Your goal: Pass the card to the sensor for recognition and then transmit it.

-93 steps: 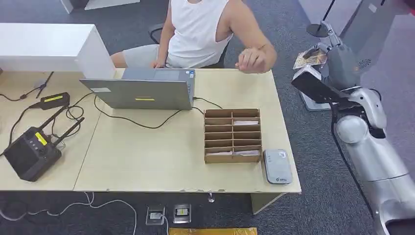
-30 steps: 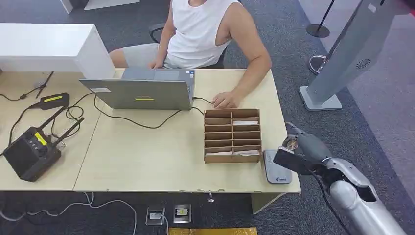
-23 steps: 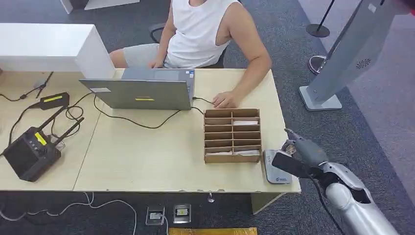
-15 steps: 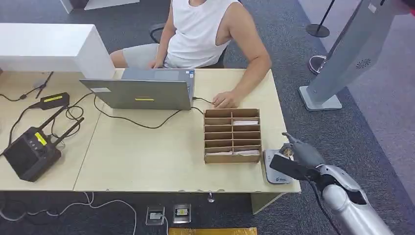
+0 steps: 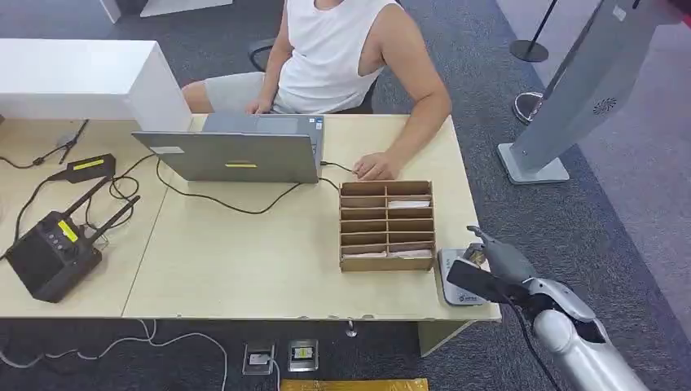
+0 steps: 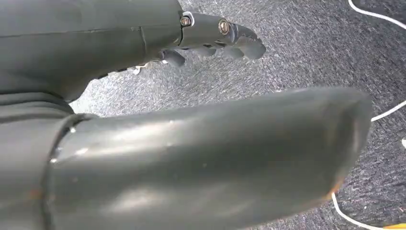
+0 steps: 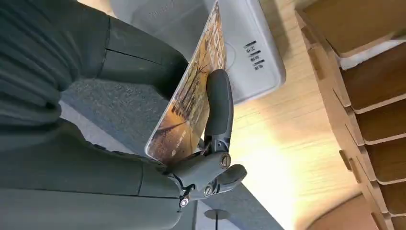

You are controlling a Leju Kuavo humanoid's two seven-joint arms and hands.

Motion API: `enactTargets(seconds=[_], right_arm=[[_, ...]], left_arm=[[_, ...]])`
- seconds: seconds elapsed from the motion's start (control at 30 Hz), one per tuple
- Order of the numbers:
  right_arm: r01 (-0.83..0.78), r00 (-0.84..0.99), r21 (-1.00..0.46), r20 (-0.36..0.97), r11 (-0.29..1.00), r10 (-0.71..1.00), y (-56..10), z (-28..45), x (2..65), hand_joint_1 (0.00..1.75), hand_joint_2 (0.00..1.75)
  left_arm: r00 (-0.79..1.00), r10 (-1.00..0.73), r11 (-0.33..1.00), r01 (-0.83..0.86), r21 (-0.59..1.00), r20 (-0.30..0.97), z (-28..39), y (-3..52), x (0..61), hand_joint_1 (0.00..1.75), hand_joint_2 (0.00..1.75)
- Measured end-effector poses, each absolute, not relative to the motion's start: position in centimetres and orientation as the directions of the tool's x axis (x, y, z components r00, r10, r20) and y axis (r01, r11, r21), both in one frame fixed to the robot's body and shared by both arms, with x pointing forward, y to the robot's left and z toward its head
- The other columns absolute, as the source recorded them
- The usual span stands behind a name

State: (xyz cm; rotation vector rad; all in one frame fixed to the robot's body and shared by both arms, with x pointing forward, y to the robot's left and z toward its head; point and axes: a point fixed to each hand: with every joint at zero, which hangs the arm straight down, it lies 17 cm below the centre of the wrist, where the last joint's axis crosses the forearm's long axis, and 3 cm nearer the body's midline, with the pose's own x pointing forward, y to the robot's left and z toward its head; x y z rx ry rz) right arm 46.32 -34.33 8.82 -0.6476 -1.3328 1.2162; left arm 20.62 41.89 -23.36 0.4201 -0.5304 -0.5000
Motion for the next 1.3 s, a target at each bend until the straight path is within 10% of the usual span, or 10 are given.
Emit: enactTargets(seconds=[0.97, 1.3], right_arm=[[-0.290, -0.182, -0.899, 0.388, 0.328, 0.903, -34.8, 8.3, 45.7, 1.75, 1.75], [-0.029, -0.287, -0.967, 0.252, 0.255, 0.924, -36.6, 19.9, 51.9, 1.75, 1.75]], left_arm=[[0.759, -0.546, 0.799, 0.346, 0.491, 0.354, -23.9, 41.8, 19.0, 0.00, 0.00], [0.754, -0.555, 0.798, 0.361, 0.483, 0.352, -24.0, 41.5, 19.0, 0.00, 0.00]])
